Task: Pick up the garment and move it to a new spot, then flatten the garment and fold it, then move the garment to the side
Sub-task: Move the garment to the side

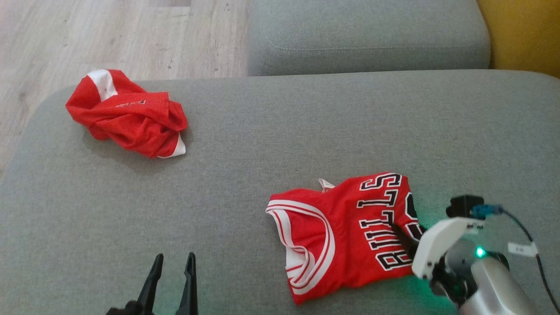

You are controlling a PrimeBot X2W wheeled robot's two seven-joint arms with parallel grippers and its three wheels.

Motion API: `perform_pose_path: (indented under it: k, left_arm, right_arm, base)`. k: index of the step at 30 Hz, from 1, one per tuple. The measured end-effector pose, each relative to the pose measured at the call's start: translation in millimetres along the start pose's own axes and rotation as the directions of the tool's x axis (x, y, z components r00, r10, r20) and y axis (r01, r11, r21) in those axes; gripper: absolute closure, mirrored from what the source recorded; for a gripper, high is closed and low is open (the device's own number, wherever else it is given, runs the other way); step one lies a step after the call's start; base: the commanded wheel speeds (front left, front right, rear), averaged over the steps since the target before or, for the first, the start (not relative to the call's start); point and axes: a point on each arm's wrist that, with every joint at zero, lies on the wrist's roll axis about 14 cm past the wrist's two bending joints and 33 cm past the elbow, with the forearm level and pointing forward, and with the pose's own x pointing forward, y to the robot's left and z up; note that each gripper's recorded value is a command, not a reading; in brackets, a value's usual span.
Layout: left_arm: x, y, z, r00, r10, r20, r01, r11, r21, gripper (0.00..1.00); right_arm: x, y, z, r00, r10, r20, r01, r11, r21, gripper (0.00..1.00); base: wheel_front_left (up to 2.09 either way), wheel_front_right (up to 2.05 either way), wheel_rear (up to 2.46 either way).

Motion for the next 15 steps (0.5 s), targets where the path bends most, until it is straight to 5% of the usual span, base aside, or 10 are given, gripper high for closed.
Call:
perform_pose_path:
  k: [1,2,8,15]
  left_arm:
    - [0.6,0.2,0.5,1.000,0.001,0.001,-0.001,1.000,0.000,0.00]
    - [1.4,0.2,0.6,1.000,0.000,0.001,0.000,1.000,0.000,0.00]
    - [7.1,-6.2,0.0,1.000,-0.026,-0.005,0.026,1.000,0.003,0.00]
    - [18.7,-24.9,0.2,0.995,-0.096,-0.012,0.096,0.995,0.007,0.00]
  right_arm:
    - [2.0,1.0,5.3,1.000,0.004,0.006,-0.004,1.000,0.017,0.70]
    - [4.1,2.7,9.8,1.000,0.011,0.011,-0.011,0.999,0.034,1.00]
    - [0.4,18.9,56.5,0.986,0.058,0.159,-0.059,0.998,0.000,1.00]
    - [-41.5,39.7,129.4,0.919,0.151,0.364,-0.116,0.986,-0.116,1.00]
  base:
    - [0.00,0.00,0.00]
    - [0.00,0.00,0.00]
    - [0.00,0.00,0.00]
    - [0.00,0.00,0.00]
